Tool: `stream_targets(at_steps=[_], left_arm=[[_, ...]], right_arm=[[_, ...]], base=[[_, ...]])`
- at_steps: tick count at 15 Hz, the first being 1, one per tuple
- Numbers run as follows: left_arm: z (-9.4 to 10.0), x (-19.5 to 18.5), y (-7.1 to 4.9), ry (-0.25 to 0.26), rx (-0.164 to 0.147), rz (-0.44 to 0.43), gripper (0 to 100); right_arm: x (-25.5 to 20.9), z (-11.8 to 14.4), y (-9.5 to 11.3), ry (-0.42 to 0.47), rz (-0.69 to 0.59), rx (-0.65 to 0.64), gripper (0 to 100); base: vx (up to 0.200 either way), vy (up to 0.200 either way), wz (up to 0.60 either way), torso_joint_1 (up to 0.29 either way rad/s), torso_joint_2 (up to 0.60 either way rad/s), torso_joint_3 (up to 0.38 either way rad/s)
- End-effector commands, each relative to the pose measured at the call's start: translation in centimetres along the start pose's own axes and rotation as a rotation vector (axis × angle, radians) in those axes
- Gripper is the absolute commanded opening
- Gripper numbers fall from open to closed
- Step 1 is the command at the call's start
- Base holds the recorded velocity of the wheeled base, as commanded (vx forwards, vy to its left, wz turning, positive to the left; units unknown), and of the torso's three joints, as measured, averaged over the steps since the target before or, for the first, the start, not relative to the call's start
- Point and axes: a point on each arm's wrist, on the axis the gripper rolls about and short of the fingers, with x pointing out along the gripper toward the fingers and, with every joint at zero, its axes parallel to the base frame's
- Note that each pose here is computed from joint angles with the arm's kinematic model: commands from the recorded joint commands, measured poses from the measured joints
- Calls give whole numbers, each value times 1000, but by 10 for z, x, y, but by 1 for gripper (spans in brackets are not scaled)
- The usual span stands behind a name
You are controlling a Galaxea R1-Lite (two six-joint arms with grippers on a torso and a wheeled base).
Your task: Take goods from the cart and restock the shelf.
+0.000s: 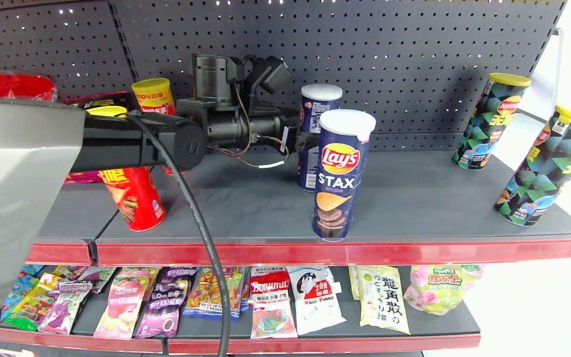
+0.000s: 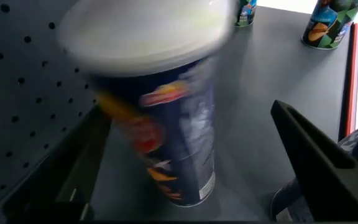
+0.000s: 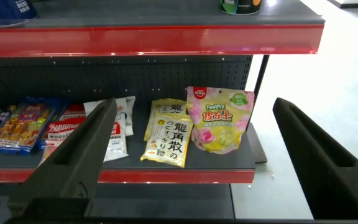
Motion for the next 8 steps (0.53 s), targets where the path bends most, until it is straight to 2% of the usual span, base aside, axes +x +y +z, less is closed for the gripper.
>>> stream_targets(at_steps=[1,5,6,8], left_arm=[[4,-3,-1,-6,4,2,100],[6,-11,-5,5,-2,9,100],[2,-21,-11,40,-19,27,100],[1,-35,-19,69,-33,45,100]], right_arm=[[0,0,0,-1,1,0,100],[0,0,0,-1,1,0,100],[0,0,0,-1,1,0,100],[0,0,0,-1,1,0,100]], base=[[0,0,0,0,0,0],[0,0,0,0,0,0],[0,0,0,0,0,0],[0,0,0,0,0,0]])
